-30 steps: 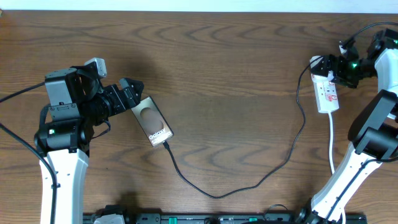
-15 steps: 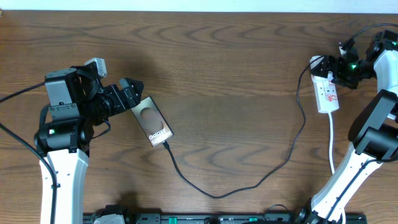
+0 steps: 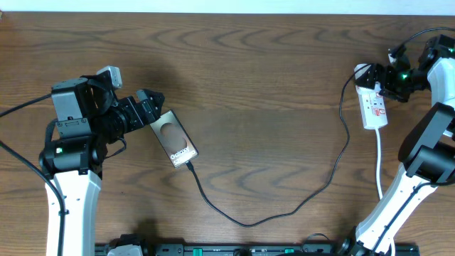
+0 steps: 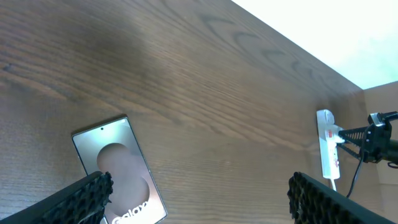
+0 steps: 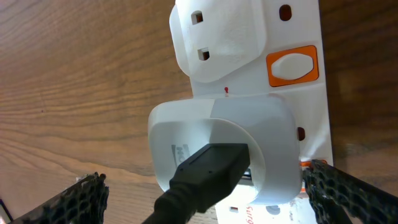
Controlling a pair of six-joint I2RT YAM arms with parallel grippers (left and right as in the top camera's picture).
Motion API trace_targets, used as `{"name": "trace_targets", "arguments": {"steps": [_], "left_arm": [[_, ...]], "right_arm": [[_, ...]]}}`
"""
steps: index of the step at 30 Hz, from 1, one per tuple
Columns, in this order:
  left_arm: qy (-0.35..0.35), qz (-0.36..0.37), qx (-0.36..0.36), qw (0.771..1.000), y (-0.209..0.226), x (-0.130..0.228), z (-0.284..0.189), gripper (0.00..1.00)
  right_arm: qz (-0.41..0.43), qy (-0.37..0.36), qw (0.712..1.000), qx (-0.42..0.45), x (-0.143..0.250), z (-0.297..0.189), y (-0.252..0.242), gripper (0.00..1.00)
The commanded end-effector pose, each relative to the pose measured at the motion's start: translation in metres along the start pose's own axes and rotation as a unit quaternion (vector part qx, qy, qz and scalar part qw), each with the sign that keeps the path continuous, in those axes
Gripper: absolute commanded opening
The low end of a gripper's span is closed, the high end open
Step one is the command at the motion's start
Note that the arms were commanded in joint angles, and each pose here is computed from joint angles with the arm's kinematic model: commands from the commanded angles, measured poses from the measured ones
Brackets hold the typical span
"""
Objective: Plug charger to phone and switch on socket
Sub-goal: 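Press the orange switch beside the charger adapter with the right gripper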
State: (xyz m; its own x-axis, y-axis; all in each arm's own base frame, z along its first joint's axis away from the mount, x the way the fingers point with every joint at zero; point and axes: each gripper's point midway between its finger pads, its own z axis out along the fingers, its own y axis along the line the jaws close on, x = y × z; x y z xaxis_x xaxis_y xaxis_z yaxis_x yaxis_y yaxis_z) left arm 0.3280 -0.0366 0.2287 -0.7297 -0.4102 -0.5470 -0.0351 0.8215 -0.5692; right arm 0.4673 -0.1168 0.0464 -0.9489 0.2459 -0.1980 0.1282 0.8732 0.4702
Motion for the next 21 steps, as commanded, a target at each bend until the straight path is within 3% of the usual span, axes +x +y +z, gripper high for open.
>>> {"name": "trace_targets", "arguments": {"steps": [1,14,21], "left_arm": [[-0.013,0.02,0.009,1.0,-0.01,-0.009,-0.007,0.92],[-0.015,0.02,0.003,1.0,-0.008,-0.01,-0.007,0.92],[-0.013,0.019,0.003,1.0,-0.008,-0.009,-0.007,0.92]], "right_arm": [[0.023,0.025,0.998,-0.06,0.014,0.017,0.023,0.99],[0.017,0.042,0.997,-0.07,0.018,0.028,0.047,0.99],[0.041,0.05,0.998,-0.012,0.021,0.035,0.032,0.99]]}}
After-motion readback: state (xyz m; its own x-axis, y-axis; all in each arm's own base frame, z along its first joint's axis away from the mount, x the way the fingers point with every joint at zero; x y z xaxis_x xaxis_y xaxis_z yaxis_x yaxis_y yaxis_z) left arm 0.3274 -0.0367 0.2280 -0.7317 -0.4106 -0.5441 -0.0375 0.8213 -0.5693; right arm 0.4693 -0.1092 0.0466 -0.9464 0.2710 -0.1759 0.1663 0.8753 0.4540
